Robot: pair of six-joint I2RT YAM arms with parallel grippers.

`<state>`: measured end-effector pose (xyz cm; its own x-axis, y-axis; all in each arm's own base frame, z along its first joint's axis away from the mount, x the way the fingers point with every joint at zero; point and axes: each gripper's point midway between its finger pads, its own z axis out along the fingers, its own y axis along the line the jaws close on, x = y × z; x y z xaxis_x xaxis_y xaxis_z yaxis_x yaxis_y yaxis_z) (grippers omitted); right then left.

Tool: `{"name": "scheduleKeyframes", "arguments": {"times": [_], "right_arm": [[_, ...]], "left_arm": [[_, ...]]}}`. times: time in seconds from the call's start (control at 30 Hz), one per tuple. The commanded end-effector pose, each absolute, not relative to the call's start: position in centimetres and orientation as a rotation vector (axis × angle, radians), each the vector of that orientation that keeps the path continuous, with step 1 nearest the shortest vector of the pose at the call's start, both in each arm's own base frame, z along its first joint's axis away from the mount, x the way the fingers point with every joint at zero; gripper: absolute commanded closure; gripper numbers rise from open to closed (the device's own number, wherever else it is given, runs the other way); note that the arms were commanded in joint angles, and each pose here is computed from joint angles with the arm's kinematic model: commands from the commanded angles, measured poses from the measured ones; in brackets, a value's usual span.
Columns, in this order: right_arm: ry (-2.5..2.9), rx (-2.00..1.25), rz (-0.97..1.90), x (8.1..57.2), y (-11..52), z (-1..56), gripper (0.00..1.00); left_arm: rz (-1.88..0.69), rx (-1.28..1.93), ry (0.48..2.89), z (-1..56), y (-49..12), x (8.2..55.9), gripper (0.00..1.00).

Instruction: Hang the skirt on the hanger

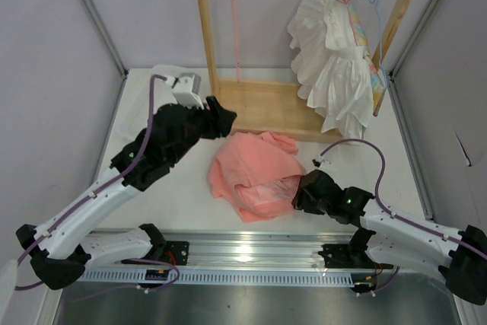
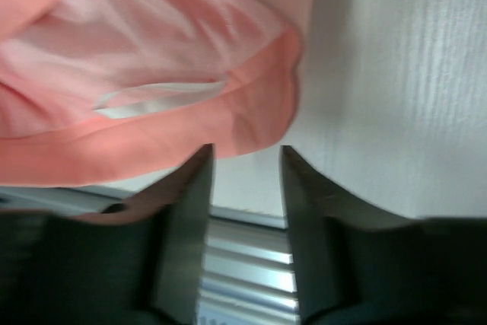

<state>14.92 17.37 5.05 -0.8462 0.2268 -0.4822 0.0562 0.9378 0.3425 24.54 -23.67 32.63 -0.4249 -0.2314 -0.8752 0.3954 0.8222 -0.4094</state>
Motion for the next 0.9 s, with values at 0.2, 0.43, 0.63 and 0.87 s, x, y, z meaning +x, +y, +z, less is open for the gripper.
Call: {"name": "scheduleKeyframes", "arguments": {"times": [0.2, 0.43, 0.63, 0.87], "right_arm": [[2.391, 0.161, 0.617, 15.7, 18.8, 13.9, 0.37], [2.321, 0.131, 0.647, 16.3, 18.8, 17.1, 0.37], [2.262, 0.121, 0.663, 17.0, 18.9, 19.9, 0.36], [2.241, 0.098, 0.655, 16.9, 18.3, 21.4, 0.35]], "left_arm": [[-0.444, -0.038, 1.52, 48.5, -20.3, 32.9, 0.34], [-0.377, -0.104, 1.373, 53.2, -22.3, 39.9, 0.31], [-0.293, -0.151, 1.297, 56.5, -23.9, 46.5, 0.31], [-0.232, -0.216, 1.303, 54.2, -22.8, 51.2, 0.32]]}}
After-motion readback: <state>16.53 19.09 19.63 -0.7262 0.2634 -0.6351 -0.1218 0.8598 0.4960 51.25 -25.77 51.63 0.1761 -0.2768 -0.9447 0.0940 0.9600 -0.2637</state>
